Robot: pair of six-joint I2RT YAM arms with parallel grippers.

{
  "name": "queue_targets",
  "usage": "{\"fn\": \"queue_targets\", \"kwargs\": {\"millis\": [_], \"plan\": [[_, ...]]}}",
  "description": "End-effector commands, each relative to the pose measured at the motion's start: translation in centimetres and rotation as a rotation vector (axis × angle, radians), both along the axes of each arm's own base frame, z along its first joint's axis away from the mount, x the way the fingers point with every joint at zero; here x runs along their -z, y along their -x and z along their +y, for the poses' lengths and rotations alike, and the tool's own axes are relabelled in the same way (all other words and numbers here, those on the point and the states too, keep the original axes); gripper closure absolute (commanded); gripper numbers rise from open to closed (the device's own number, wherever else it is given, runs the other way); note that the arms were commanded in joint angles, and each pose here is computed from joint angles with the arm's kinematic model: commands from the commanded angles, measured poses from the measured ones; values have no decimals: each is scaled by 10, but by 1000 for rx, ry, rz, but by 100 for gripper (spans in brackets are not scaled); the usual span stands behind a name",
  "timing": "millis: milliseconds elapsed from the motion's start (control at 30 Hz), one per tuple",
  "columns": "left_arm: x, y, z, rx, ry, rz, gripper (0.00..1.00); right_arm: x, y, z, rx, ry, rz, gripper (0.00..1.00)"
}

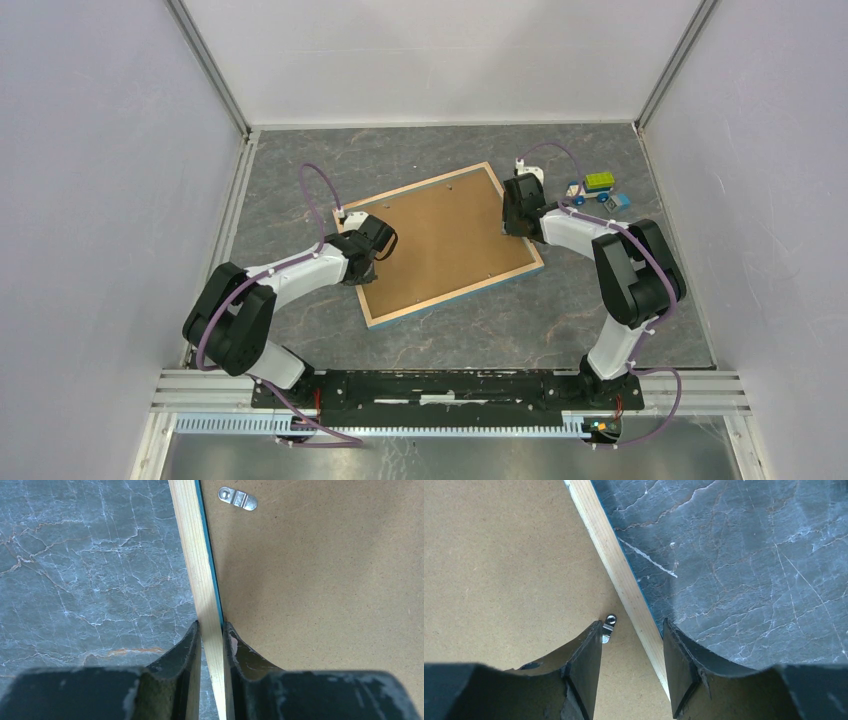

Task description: Put the photo into the frame

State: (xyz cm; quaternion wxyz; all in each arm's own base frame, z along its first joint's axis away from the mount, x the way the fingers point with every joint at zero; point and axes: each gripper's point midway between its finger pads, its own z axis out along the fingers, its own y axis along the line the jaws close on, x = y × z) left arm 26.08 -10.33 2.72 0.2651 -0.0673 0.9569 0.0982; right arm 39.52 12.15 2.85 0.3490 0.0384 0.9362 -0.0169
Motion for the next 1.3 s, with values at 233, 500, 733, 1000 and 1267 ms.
{"fn": "queue_targets", "kwargs": {"millis": [233,500,733,1000,1267], "plan": [[3,3,2,33,-22,7,98,15,15,23,-229,24,138,56],[2,3,2,33,-22,6,98,17,11,25,-284,31,133,64],[2,3,2,34,-21,6,98,27,4,24,-314,57,137,73],[2,3,2,34,-19,4,98,36,-1,17,-359,115,139,87],[1,2,1,37,-19,3,98,35,7,28,-423,54,155,100]]}}
